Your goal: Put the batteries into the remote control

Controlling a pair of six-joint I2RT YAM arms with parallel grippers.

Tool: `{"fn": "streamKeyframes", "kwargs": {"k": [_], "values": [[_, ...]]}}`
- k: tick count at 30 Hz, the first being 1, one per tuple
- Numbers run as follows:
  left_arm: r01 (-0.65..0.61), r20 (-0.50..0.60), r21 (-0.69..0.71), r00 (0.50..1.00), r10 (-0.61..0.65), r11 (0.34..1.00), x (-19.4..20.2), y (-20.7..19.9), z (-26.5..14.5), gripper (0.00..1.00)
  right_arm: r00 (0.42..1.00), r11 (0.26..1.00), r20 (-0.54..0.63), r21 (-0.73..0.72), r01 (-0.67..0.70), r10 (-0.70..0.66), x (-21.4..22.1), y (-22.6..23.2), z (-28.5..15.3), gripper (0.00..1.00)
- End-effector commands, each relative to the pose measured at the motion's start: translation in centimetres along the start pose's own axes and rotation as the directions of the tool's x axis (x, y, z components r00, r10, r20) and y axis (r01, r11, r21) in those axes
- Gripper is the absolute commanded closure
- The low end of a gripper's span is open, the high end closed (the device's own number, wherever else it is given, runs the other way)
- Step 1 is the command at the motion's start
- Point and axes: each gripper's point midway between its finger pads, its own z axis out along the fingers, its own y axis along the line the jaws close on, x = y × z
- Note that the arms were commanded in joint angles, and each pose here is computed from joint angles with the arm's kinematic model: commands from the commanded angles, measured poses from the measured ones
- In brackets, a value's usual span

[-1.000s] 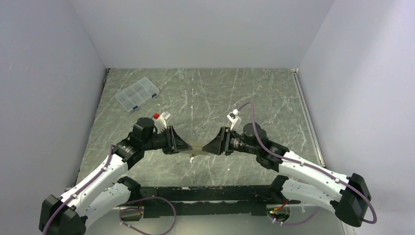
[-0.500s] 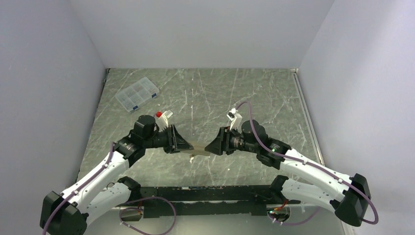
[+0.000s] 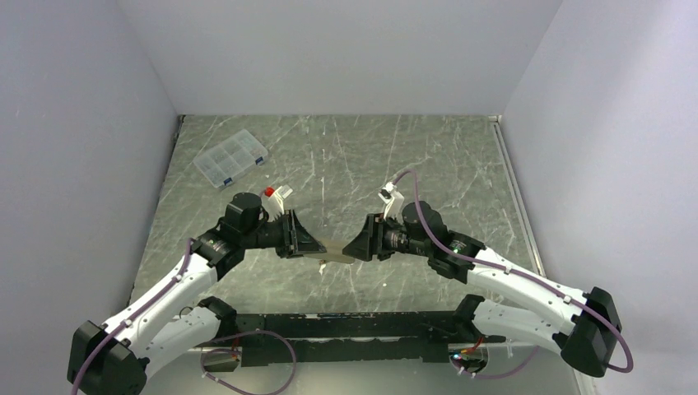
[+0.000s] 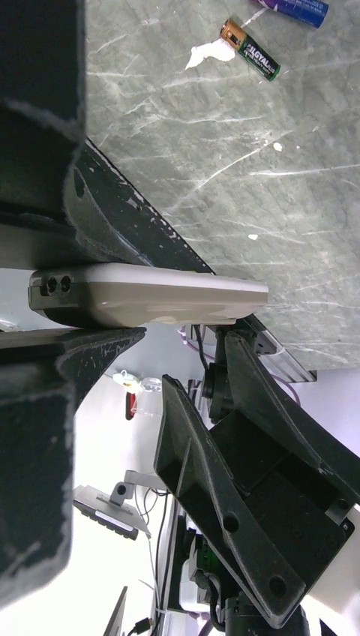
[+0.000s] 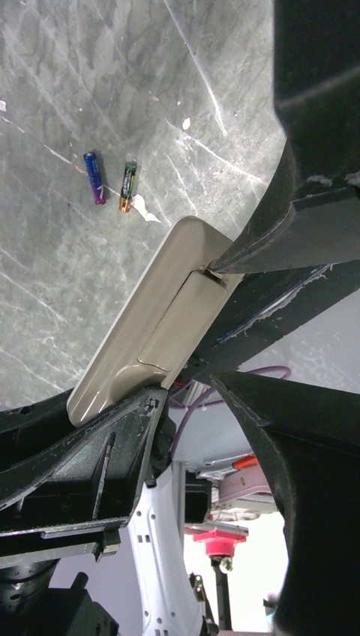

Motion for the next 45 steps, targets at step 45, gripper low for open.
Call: {"fn": "streamKeyframes", "kwargs": {"k": [45], "values": [[-0.059,0.012,0.063,0.998,0.058,0.996,-0.3,-1.7,-0.3,1.00,0.980,0.955,0.107,-0.262,-0.135,0.168,-1.1,4.5,-1.2,0.47]]}}
